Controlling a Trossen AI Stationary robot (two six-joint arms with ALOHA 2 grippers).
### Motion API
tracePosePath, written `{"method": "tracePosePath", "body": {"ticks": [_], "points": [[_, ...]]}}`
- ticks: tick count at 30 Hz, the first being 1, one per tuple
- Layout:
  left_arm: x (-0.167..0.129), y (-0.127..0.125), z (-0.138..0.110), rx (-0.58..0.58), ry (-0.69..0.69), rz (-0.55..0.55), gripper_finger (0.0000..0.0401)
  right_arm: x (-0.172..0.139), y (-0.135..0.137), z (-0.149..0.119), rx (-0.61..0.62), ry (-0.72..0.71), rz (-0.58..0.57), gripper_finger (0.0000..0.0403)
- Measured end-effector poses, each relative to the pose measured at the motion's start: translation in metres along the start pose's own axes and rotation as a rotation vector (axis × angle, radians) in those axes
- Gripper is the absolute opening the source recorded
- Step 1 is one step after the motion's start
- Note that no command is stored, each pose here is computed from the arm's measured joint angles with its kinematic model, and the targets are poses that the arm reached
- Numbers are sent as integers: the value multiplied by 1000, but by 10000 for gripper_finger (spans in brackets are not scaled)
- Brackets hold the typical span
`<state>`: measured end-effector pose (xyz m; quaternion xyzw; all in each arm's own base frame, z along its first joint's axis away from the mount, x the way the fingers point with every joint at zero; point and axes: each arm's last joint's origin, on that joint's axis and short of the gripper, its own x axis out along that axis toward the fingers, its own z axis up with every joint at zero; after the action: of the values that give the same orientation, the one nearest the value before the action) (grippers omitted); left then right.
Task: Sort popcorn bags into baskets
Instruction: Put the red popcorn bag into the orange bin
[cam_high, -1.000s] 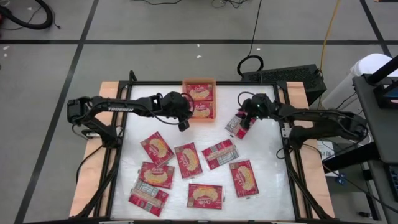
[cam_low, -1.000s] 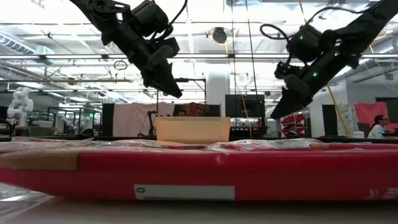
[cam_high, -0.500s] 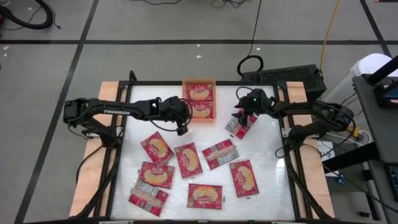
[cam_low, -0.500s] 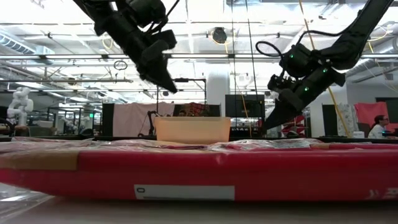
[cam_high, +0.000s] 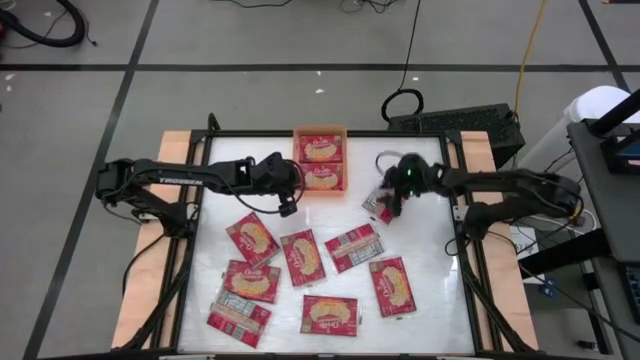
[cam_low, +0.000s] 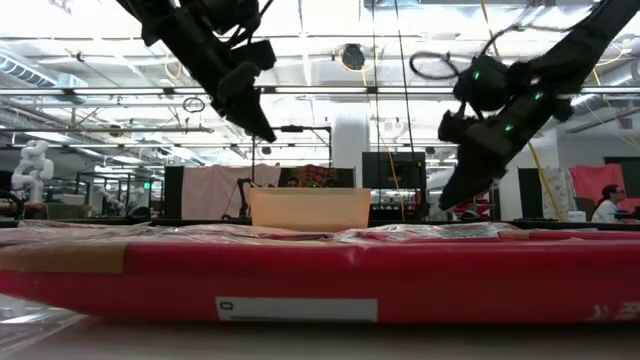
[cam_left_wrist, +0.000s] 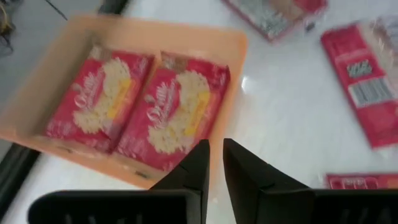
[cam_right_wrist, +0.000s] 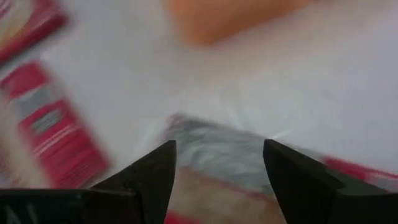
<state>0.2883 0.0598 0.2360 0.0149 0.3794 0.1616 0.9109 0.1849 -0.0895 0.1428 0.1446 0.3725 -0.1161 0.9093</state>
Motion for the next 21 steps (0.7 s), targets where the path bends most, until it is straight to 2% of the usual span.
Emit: {"method": "tracePosePath", "body": {"ticks": [5,10,15,19,21], "points": [[1,1,1,43,-9,4,51,-4,55,-12,-252,77,11,235],[1,3,1,50,-13,9,51,-8,85,-30,-447,143,-73,235],[1,-1,3,45,-28,1,51,-10,93,-37,-533,154,-128,235],[0,-7,4,41,-38,-15,51,-5,85,-53,-568,199,-165,235],[-1,-10,5,43,-54,-23,51,-3,83,-58,-597,172,-175,235]]}}
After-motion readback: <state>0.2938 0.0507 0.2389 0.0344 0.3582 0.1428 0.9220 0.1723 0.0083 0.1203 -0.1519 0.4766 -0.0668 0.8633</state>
